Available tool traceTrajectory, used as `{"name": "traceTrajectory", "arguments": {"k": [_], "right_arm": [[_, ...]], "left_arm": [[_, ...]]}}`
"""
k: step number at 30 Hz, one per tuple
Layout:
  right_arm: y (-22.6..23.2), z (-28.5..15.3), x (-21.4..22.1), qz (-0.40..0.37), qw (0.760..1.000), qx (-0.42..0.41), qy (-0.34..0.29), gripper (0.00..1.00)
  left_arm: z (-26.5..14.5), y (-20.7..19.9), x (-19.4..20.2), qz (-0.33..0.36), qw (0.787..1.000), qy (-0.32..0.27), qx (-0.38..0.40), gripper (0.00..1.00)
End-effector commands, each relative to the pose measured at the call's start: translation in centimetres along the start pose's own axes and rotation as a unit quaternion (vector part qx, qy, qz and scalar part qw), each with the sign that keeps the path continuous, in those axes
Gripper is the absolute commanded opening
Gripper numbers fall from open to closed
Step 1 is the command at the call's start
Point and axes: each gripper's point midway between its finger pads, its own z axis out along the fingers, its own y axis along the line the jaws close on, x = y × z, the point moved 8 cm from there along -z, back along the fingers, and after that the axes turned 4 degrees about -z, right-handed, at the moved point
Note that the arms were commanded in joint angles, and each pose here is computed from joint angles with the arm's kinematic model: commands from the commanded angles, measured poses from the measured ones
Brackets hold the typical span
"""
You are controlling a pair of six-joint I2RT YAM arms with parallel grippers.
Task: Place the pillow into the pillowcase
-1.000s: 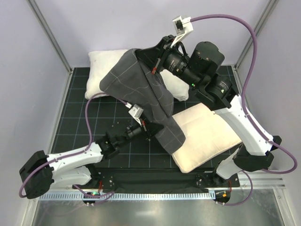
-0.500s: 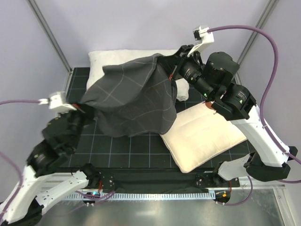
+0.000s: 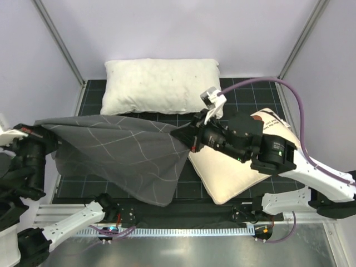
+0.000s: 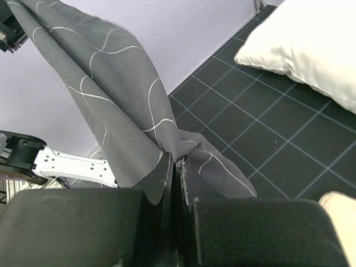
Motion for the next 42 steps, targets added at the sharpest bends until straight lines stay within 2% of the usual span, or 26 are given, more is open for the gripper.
{"name": "traceTrajectory", "arguments": {"k": [1, 2, 3, 5, 6, 9, 11, 14, 16, 18, 19, 20, 21, 22, 23, 24, 25, 26, 27, 30, 31, 32, 33, 37, 39, 42], "right_arm": [[-0.1, -1.0, 0.8, 0.05, 0.997, 0.045, -0.048, 0.04], [-0.7, -0.5, 3.3, 0.046, 0.996, 0.069, -0.03, 0.04], [-1.4, -0.8, 3.4, 0.067, 0.99, 0.109, -0.059, 0.04], [-2.1, -0.7, 7.1, 0.065, 0.986, 0.146, -0.047, 0.04], [-3.1, -0.9, 7.6, 0.069, 0.975, 0.196, -0.073, 0.04], [-5.0, -1.0, 10.4, 0.064, 0.956, 0.272, -0.09, 0.04], [-5.8, -0.3, 11.9, 0.053, 0.943, 0.314, -0.094, 0.04], [-6.5, 0.8, 12.9, 0.034, 0.921, 0.374, -0.106, 0.04], [-6.7, 1.3, 13.0, 0.022, 0.911, 0.398, -0.109, 0.08], [-7.8, 2.7, 13.8, 0.003, 0.905, 0.418, -0.079, 0.16], [-8.2, 3.3, 14.1, 0.006, 0.906, 0.419, -0.066, 0.43], [-8.6, 4.3, 15.3, -0.003, 0.916, 0.4, -0.017, 0.56], [-10.0, 5.1, 14.9, 0.008, 0.917, 0.4, -0.013, 0.67], [-10.9, 5.5, 15.9, 0.008, 0.922, 0.387, 0.012, 0.74], [-11.1, 5.7, 16.4, 0.02, 0.933, 0.359, 0.035, 0.75], [-11.2, 5.5, 15.5, 0.021, 0.943, 0.33, 0.023, 0.76], [-12.7, 5.2, 16.2, 0.016, 0.944, 0.33, 0.03, 0.79], [-13.0, 4.9, 16.0, 0.015, 0.947, 0.318, 0.029, 0.88], [-12.9, 4.2, 15.1, 0.017, 0.957, 0.288, 0.023, 0.89], [-14.6, 3.2, 14.9, 0.009, 0.966, 0.251, 0.053, 0.91], [-15.8, 2.8, 14.4, 0.002, 0.967, 0.246, 0.059, 0.9], [-16.1, 2.9, 14.4, 0.005, 0.971, 0.229, 0.071, 0.9], [-15.6, 2.9, 14.9, 0.013, 0.978, 0.179, 0.103, 0.9], [-16.1, 3.9, 16.3, 0.022, 0.976, 0.126, 0.174, 0.88], [-16.2, 4.1, 16.9, 0.022, 0.975, 0.122, 0.185, 0.87], [-17.1, 4.1, 17.7, 0.018, 0.972, 0.137, 0.191, 0.86]], "left_arm": [[3.3, -3.3, 5.3, 0.144, 0.986, 0.081, -0.035, 0.0], [3.8, -3.7, 6.6, 0.164, 0.98, 0.102, -0.042, 0.0], [4.2, -4.4, 7.6, 0.15, 0.981, 0.111, -0.046, 0.0], [5.1, -5.2, 10.1, 0.16, 0.977, 0.132, -0.048, 0.0], [5.5, -6.0, 11.0, 0.138, 0.981, 0.134, -0.039, 0.01], [7.4, -6.8, 14.1, 0.127, 0.978, 0.158, -0.039, 0.0], [9.3, -6.2, 16.2, 0.126, 0.972, 0.185, -0.067, 0.0], [13.2, -4.7, 19.9, 0.09, 0.96, 0.238, -0.119, 0.01], [15.7, -3.4, 20.7, 0.052, 0.962, 0.228, -0.139, 0.01], [17.4, -1.5, 21.8, 0.048, 0.959, 0.219, -0.176, 0.0], [18.3, -1.3, 21.8, 0.045, 0.96, 0.208, -0.18, 0.0], [18.8, -0.9, 22.1, 0.054, 0.958, 0.206, -0.192, 0.0], [19.5, -0.7, 22.3, 0.06, 0.956, 0.207, -0.201, 0.01], [20.4, -0.6, 23.3, 0.071, 0.952, 0.216, -0.206, 0.0], [20.9, -0.5, 23.9, 0.081, 0.95, 0.221, -0.207, 0.01], [21.4, -0.3, 24.6, 0.086, 0.948, 0.224, -0.211, 0.04], [22.0, 0.0, 25.8, 0.097, 0.942, 0.234, -0.219, 0.09], [22.5, 0.0, 26.1, 0.096, 0.944, 0.226, -0.222, 0.12], [22.9, 0.3, 26.4, 0.103, 0.941, 0.221, -0.234, 0.21], [23.8, 0.8, 27.2, 0.118, 0.935, 0.215, -0.257, 0.36], [24.0, 0.8, 27.2, 0.119, 0.935, 0.21, -0.261, 0.59], [24.0, 0.8, 27.1, 0.12, 0.934, 0.205, -0.265, 0.77], [24.0, 0.9, 26.9, 0.119, 0.934, 0.2, -0.272, 0.97], [22.9, -0.3, 25.5, 0.096, 0.941, 0.21, -0.247, 1.0], [21.6, -2.2, 25.3, 0.083, 0.95, 0.232, -0.19, 1.0], [18.6, -5.6, 27.1, 0.094, 0.949, 0.283, -0.103, 1.0]]}}
